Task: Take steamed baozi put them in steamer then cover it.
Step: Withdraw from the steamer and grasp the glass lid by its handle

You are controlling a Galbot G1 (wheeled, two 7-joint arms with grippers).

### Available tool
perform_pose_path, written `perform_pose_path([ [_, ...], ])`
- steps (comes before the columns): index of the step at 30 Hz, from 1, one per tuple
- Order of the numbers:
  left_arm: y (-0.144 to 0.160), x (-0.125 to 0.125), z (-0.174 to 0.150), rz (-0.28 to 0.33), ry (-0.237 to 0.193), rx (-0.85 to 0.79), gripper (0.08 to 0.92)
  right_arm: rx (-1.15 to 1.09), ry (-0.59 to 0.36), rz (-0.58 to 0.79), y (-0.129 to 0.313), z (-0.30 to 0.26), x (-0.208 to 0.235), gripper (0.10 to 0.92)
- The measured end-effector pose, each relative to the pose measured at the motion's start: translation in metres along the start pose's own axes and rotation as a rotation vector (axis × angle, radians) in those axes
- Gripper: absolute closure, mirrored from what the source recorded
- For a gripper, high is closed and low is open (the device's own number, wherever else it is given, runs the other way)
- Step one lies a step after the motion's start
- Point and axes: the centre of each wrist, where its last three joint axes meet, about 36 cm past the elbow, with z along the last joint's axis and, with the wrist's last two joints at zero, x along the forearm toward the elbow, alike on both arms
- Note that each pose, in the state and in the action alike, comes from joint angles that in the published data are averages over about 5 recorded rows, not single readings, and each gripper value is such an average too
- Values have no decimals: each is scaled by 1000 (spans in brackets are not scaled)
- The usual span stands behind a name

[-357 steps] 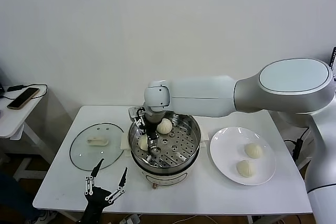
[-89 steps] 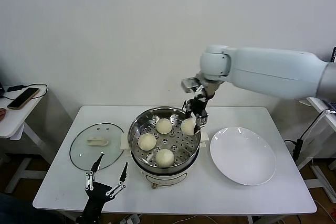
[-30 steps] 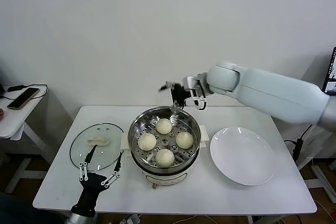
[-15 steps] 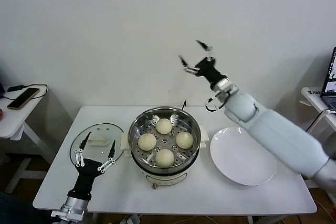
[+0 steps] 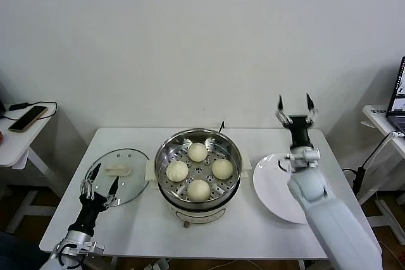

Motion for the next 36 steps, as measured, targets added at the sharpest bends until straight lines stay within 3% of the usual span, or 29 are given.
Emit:
perform_pose_path([
  [6, -19, -5, 26, 49, 24, -200, 177, 4, 68, 83, -16, 23, 57, 200],
  [15, -39, -30, 53, 70, 17, -370, 177, 37, 144, 146, -31, 39, 114, 200],
  [36, -57, -90, 84, 95, 27, -501, 177, 89, 210, 181, -48, 47, 160, 200],
])
